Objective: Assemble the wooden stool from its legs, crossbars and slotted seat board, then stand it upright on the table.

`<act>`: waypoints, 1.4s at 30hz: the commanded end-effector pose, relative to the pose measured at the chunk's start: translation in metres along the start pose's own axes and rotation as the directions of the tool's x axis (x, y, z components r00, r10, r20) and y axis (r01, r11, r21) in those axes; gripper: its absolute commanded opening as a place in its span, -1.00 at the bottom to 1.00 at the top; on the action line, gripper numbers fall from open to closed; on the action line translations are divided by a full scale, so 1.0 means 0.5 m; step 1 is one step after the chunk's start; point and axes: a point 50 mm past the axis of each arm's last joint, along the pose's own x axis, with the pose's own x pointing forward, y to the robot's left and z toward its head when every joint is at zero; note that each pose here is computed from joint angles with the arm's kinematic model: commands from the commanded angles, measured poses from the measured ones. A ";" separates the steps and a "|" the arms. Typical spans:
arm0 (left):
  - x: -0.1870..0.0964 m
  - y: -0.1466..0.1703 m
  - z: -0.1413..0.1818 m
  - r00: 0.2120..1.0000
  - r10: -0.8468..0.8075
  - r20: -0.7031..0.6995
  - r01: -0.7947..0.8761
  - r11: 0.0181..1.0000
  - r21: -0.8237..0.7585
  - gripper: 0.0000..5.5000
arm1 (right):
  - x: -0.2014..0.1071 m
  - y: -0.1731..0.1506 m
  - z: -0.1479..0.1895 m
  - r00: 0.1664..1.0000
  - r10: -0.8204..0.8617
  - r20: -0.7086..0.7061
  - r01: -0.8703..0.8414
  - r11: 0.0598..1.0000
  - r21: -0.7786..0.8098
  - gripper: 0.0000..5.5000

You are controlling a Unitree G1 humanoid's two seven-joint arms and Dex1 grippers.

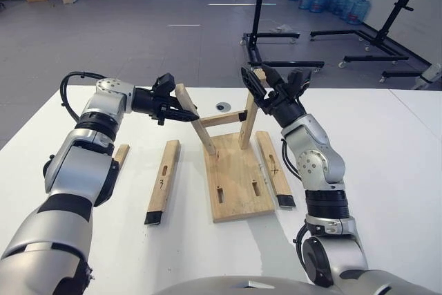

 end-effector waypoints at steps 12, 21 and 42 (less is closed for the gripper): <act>-0.042 0.013 -0.012 0.987 0.144 -0.064 -0.143 0.990 0.016 0.41 | -0.004 -0.059 0.081 0.978 -0.127 0.167 0.132 0.991 -0.019 0.41; -0.199 -0.023 -0.053 0.905 0.422 0.049 -0.424 0.904 0.053 0.62 | -0.015 -0.052 0.140 0.965 -0.071 0.252 0.088 0.995 -0.057 0.41; -0.128 -0.227 -0.276 0.208 0.957 -0.201 -0.953 0.152 -0.263 0.62 | -0.049 0.000 0.062 0.967 -0.159 0.200 0.221 0.913 -0.344 0.41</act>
